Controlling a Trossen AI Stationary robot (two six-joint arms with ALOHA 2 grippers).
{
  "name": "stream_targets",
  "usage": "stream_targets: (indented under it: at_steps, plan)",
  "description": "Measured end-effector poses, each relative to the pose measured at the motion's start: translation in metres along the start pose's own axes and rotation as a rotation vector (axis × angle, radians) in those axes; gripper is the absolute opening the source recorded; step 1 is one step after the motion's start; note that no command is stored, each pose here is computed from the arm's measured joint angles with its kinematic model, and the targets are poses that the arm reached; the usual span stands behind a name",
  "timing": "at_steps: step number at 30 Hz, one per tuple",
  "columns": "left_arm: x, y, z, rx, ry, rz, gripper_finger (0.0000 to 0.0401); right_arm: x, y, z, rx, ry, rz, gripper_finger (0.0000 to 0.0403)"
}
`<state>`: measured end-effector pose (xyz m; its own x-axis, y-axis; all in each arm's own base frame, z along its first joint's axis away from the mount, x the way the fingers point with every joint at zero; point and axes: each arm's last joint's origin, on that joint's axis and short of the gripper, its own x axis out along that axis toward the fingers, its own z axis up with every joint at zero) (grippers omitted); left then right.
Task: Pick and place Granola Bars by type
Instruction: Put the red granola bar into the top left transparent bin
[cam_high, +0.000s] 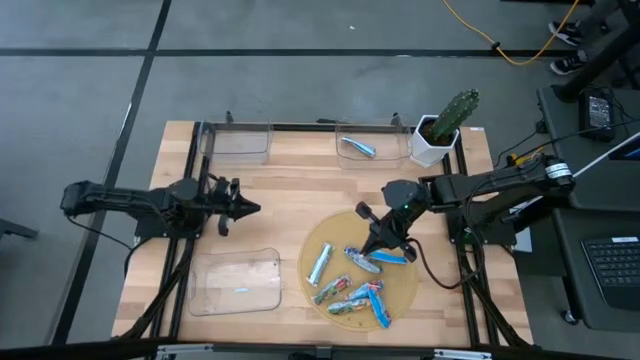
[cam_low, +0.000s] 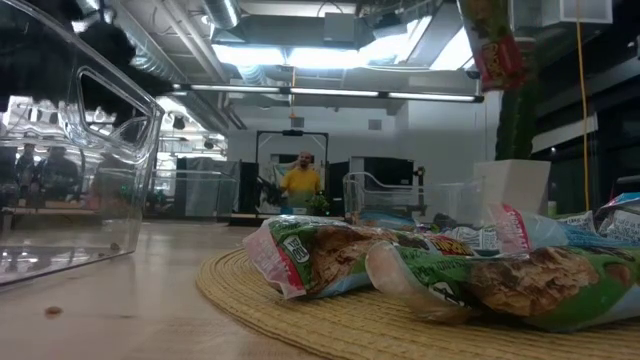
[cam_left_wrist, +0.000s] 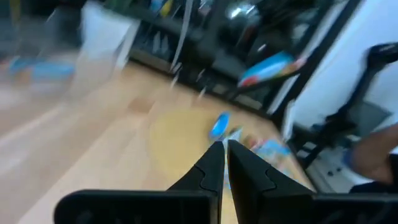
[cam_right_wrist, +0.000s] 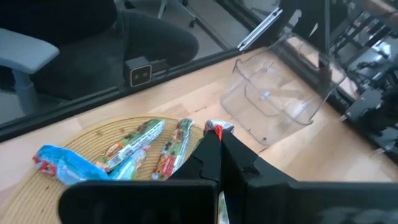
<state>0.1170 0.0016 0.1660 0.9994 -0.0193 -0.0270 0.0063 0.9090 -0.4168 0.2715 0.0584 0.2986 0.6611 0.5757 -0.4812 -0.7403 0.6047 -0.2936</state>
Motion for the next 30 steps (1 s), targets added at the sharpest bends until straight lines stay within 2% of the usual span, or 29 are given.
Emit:
stream_targets:
  at_steps: [3, 6, 12, 20, 25, 30]
  plan:
    - [0.004, -0.009, 0.008, 0.06, -0.081, -0.078, 0.0016, -0.001, -0.002, 0.001, -0.009, -0.012, -0.014, 0.0003]
    - [0.011, -0.018, 0.017, 0.121, -0.097, -0.113, 0.0019, -0.003, -0.007, 0.0, -0.013, -0.025, -0.041, 0.0003]
    - [0.039, -0.039, 0.036, 0.229, -0.015, -0.108, 0.0044, -0.008, -0.018, 0.001, -0.038, -0.086, -0.096, 0.0003]
    - [0.105, -0.066, 0.046, 0.445, 0.119, -0.135, 0.0081, -0.016, -0.029, 0.003, -0.08, -0.196, -0.09, 0.0003]
    - [0.146, -0.073, 0.045, 0.54, 0.169, -0.119, 0.009, -0.018, -0.032, 0.006, -0.155, -0.259, -0.071, 0.0003]
    - [0.177, -0.075, 0.047, 0.646, 0.164, 0.004, 0.01, -0.02, -0.033, 0.012, -0.21, -0.325, -0.066, 0.0003]
